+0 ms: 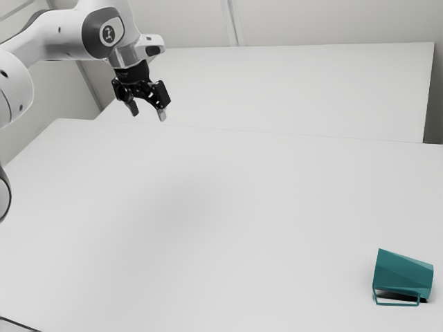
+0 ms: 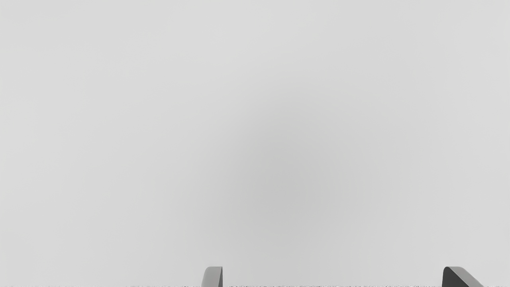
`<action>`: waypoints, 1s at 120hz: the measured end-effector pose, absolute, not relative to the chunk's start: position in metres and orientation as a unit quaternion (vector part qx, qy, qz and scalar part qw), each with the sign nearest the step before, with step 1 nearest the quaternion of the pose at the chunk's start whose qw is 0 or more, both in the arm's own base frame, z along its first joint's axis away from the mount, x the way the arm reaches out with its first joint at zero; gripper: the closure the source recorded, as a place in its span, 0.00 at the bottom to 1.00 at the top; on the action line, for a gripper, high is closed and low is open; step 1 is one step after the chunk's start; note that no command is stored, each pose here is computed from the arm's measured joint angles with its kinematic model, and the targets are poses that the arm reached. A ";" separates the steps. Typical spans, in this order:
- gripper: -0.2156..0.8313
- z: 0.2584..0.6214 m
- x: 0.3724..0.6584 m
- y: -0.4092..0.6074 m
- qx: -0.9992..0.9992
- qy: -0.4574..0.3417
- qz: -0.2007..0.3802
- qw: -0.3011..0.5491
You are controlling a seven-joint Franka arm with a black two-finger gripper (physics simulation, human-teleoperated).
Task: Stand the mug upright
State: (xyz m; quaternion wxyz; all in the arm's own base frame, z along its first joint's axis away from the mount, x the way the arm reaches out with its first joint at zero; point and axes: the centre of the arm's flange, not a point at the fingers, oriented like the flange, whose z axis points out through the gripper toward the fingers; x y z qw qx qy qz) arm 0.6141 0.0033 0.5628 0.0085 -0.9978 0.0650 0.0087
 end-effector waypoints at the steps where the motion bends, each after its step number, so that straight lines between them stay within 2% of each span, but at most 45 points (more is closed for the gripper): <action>1: 0.21 0.563 0.614 0.003 -0.998 0.065 0.009 0.008; 27: 0.21 0.561 0.613 0.001 -0.998 0.067 0.015 0.006; 36: 0.21 0.559 0.612 -0.008 -0.997 0.070 0.017 -0.018; 69: 0.21 0.512 0.606 -0.068 -0.976 0.056 0.027 -0.207; 94: 0.21 0.477 0.584 -0.127 -0.965 0.066 0.032 -0.250; 120: 0.21 0.428 0.589 -0.210 -0.953 0.078 0.029 -0.293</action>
